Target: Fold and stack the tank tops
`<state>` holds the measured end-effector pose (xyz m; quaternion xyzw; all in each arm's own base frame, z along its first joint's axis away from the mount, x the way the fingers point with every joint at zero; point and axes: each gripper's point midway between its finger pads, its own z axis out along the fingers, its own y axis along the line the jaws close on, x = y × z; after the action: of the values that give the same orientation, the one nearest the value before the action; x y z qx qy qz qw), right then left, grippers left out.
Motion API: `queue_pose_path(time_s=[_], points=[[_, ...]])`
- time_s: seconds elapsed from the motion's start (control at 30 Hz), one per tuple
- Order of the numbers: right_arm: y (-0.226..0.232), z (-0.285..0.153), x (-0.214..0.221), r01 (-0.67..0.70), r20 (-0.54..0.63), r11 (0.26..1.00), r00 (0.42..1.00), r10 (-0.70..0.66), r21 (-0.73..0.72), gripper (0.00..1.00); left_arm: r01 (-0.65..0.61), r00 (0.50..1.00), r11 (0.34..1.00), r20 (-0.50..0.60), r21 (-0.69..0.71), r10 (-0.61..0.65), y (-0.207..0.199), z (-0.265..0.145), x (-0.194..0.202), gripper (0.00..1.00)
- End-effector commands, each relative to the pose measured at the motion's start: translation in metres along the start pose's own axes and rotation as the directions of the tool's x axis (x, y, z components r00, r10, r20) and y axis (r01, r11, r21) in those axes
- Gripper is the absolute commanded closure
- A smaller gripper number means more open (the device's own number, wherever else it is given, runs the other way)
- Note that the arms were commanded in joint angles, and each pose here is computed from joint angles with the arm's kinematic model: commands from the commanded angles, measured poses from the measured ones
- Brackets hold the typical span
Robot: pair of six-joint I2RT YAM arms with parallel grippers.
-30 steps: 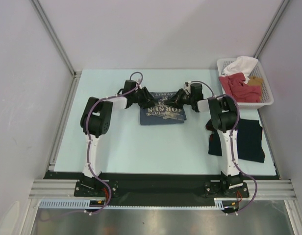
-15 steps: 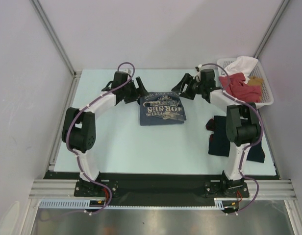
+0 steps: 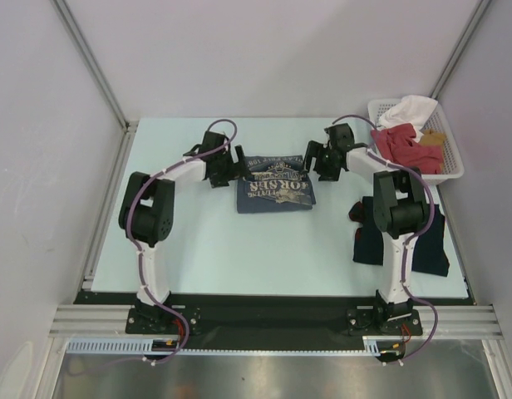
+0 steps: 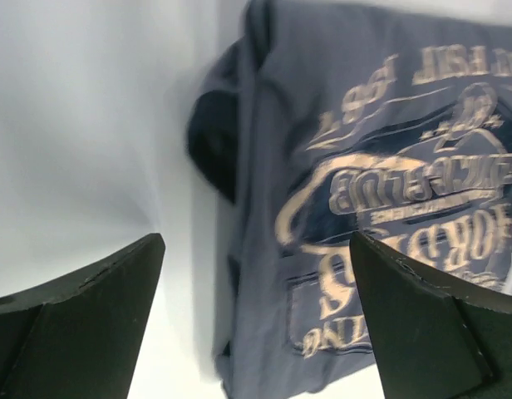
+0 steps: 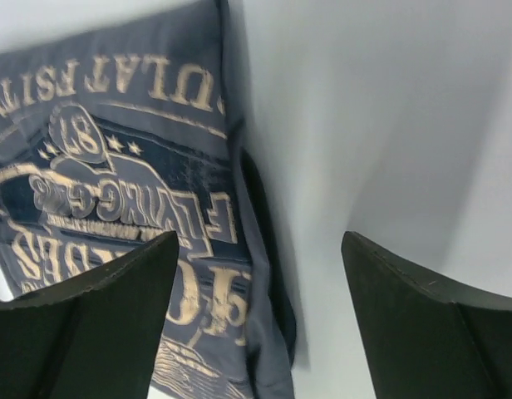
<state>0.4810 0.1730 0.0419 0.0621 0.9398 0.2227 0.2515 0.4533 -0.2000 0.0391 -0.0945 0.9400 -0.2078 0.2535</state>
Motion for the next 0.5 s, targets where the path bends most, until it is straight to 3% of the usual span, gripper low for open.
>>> queue_pose_path(time_s=[0.0, 0.1, 0.2, 0.3, 0.47], points=[[0.010, 0.009, -0.004, 0.052, -0.010, 0.999, 0.999, -0.052, 0.007, 0.16, -0.012, 1.000, 0.999, -0.004, 0.029, 0.013, -0.013, 0.012, -0.002, 0.00], [0.015, 0.022, 0.007, 0.095, -0.045, 0.994, 0.995, -0.092, 0.049, 0.18, -0.005, 1.000, 1.000, -0.013, 0.018, 0.005, -0.014, 0.022, 0.001, 0.00], [0.014, 0.029, 0.012, 0.146, -0.060, 0.980, 0.988, -0.139, 0.138, 0.23, 0.014, 1.000, 1.000, -0.027, 0.010, -0.014, -0.012, 0.031, 0.006, 0.10], [0.014, 0.034, 0.022, 0.162, -0.084, 0.972, 0.985, -0.150, 0.169, 0.27, 0.028, 0.999, 1.000, -0.047, -0.008, -0.028, -0.008, 0.042, 0.013, 0.14], [0.016, 0.039, 0.036, 0.198, -0.102, 0.958, 0.978, -0.180, 0.207, 0.43, 0.014, 0.998, 1.000, -0.053, -0.025, -0.015, -0.013, 0.055, 0.012, 0.22]])
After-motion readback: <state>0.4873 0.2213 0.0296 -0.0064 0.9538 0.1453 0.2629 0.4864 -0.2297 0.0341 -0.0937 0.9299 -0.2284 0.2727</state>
